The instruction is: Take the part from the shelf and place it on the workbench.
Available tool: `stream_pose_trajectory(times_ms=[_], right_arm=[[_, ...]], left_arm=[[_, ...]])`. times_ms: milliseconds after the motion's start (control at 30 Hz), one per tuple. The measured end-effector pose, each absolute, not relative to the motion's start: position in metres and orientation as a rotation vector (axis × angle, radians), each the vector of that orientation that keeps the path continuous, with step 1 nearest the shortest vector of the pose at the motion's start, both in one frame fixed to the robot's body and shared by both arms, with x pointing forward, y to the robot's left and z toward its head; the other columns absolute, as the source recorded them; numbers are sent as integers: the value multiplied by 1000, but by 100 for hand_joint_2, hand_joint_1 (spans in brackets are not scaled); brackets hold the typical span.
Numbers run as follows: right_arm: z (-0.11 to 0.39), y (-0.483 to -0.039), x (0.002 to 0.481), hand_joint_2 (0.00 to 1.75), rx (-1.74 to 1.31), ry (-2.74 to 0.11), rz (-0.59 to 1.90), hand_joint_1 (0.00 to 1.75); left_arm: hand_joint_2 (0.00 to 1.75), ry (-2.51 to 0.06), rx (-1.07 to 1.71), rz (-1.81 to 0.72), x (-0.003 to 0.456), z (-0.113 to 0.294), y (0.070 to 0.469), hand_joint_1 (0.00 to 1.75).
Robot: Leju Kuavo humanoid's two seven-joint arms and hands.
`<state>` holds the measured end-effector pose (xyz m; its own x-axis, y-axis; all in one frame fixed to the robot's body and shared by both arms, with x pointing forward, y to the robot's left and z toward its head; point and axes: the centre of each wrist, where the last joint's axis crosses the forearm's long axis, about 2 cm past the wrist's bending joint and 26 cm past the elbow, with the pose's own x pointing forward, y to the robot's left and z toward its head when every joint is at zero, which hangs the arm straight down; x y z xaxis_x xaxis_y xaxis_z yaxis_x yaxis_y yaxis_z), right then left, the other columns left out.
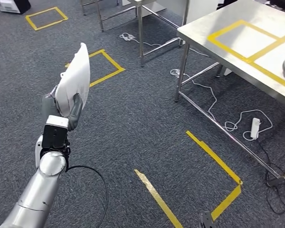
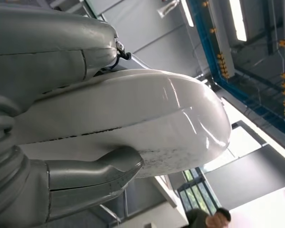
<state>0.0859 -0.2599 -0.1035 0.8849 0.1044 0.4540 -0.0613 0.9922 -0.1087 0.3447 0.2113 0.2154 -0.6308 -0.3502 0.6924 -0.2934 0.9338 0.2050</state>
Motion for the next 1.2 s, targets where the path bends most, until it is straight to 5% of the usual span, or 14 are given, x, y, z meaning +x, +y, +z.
stream_pose_trajectory(times_ms=[1200], right_arm=[[-105, -260, 80, 0, -86, -460, 81, 0]], left_arm=[[175, -2231, 215, -21, 343, 207, 237, 175]])
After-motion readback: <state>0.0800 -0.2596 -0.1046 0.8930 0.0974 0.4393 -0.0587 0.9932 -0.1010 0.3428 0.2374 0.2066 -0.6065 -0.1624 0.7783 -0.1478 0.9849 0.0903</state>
